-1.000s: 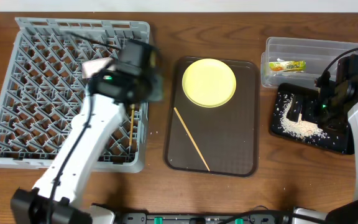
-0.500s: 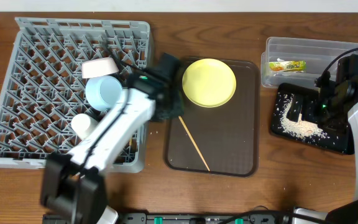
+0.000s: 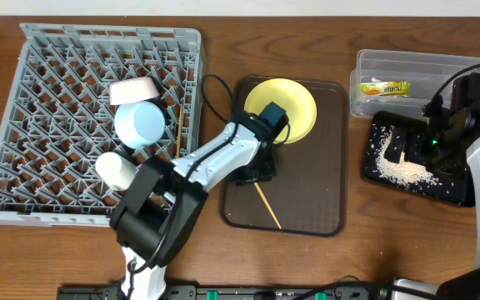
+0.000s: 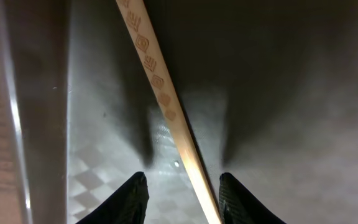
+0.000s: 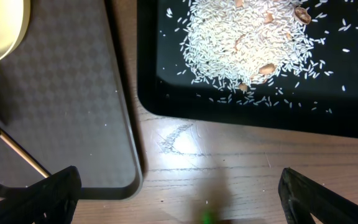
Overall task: Sort waste into correct bins and load items into the dishwasher
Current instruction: 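Carry the second chopstick into the dish rack and release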
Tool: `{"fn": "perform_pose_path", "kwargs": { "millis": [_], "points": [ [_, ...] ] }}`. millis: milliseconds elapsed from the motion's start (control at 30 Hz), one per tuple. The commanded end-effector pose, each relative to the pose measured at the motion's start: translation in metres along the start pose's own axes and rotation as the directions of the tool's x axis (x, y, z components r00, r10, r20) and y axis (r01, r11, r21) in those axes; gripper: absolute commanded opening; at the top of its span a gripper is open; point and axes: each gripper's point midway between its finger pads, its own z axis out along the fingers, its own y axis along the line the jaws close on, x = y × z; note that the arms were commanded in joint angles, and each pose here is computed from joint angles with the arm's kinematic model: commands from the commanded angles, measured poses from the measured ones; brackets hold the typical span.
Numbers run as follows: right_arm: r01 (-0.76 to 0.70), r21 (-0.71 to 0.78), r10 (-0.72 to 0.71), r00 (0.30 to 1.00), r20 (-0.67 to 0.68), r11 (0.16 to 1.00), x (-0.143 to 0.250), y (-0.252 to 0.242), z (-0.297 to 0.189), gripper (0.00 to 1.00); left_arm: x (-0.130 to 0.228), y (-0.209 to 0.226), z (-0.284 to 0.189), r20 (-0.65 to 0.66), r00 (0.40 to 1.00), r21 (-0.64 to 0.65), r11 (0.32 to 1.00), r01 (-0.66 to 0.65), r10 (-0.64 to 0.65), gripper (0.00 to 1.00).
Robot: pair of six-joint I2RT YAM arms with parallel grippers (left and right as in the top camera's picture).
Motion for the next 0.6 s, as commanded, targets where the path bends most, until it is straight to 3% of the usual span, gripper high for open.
{"fn": "perform_pose_path", "kwargs": {
  "millis": [0, 67, 133, 267, 433, 567],
  "points": [
    [-0.008, -0.006, 0.008, 1.0, 0.019, 1.0, -0.001, 0.001, -0.005, 0.99, 0.004, 0.006, 0.015, -0.03, 0.999, -0.036, 0.999, 0.026, -0.027, 0.39],
    [-0.007, -0.006, 0.007, 1.0, 0.021, 1.0, -0.002, 0.001, -0.005, 0.99, 0.006, 0.007, 0.02, -0.039, 0.999, -0.046, 0.999, 0.024, -0.026, 0.38],
    [-0.007, -0.006, 0.007, 1.0, 0.021, 1.0, -0.002, 0.001, -0.005, 0.99, 0.006, 0.006, 0.022, -0.042, 0.999, -0.046, 0.999, 0.023, -0.025, 0.24],
    [-0.007, -0.006, 0.007, 1.0, 0.021, 1.0, -0.002, 0.001, -0.005, 0.99, 0.004, 0.004, 0.022, -0.034, 0.999, -0.036, 0.999, 0.022, -0.023, 0.08],
    [-0.007, -0.006, 0.007, 1.0, 0.021, 1.0, -0.002, 0.001, -0.005, 0.99, 0.003, 0.002, 0.019, -0.031, 1.0, -0.023, 1.0, -0.006, 0.005, 0.08],
    [-0.008, -0.005, 0.008, 1.0, 0.018, 1.0, -0.001, 0.001, -0.005, 0.99, -0.007, -0.001, -0.015, 0.011, 0.998, 0.019, 0.998, -0.058, 0.058, 0.07]
  ]
}}
